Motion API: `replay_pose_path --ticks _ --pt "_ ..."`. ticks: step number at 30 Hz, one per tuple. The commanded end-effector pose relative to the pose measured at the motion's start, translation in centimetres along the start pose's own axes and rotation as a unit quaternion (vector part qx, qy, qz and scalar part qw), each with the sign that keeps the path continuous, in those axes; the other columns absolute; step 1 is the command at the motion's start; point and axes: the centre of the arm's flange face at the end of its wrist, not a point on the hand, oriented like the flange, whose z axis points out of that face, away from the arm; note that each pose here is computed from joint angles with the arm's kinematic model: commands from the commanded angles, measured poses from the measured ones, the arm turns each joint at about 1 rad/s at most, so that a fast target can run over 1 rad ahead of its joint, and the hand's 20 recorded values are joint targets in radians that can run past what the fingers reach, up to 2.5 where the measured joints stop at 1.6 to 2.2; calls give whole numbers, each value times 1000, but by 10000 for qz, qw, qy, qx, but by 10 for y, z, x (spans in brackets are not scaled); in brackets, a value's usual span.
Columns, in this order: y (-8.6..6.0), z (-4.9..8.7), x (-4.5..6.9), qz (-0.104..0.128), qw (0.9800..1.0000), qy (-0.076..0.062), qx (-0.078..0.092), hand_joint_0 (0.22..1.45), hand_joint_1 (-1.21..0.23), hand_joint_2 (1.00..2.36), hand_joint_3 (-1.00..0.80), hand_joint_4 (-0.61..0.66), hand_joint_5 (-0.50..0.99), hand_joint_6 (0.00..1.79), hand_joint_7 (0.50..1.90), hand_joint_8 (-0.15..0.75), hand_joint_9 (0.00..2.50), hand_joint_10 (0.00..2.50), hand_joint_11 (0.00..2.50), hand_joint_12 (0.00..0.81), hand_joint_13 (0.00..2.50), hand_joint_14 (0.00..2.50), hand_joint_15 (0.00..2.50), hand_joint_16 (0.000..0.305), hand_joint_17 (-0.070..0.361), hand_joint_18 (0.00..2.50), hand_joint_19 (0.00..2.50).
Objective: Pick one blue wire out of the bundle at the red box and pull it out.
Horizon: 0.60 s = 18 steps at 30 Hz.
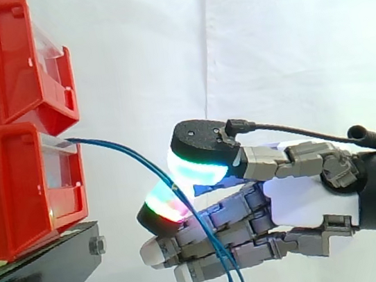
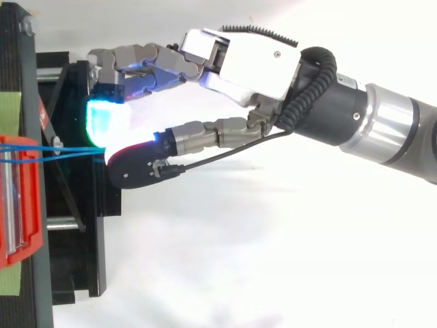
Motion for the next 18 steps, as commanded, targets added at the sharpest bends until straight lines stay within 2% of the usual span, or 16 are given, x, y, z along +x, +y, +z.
replay_pose_path --ticks 1,4,11,13,18 --pt "0 0 -1 -5 10000 -6 1 572 -634 1017 -307 333 -78 502 1363 297 709 10 279 395 212 2 39 63 142 182 233" --pt "1 0 0 -1 10000 -1 -7 579 -646 1017 -291 315 -79 501 1412 298 709 11 290 394 217 0 37 63 141 185 231" --pt "1 -1 6 -24 10000 33 1 541 -638 1009 -399 338 -91 502 1316 300 697 10 285 400 215 1 48 65 146 180 229" --pt "-8 -3 8 -101 9999 25 62 538 -638 1008 -407 340 -91 502 1308 301 696 12 283 401 214 1 43 65 146 180 228" --pt "-13 -4 9 -141 9998 -37 100 531 -639 1007 -413 334 -91 502 1305 303 693 10 285 404 215 0 40 65 147 181 227"
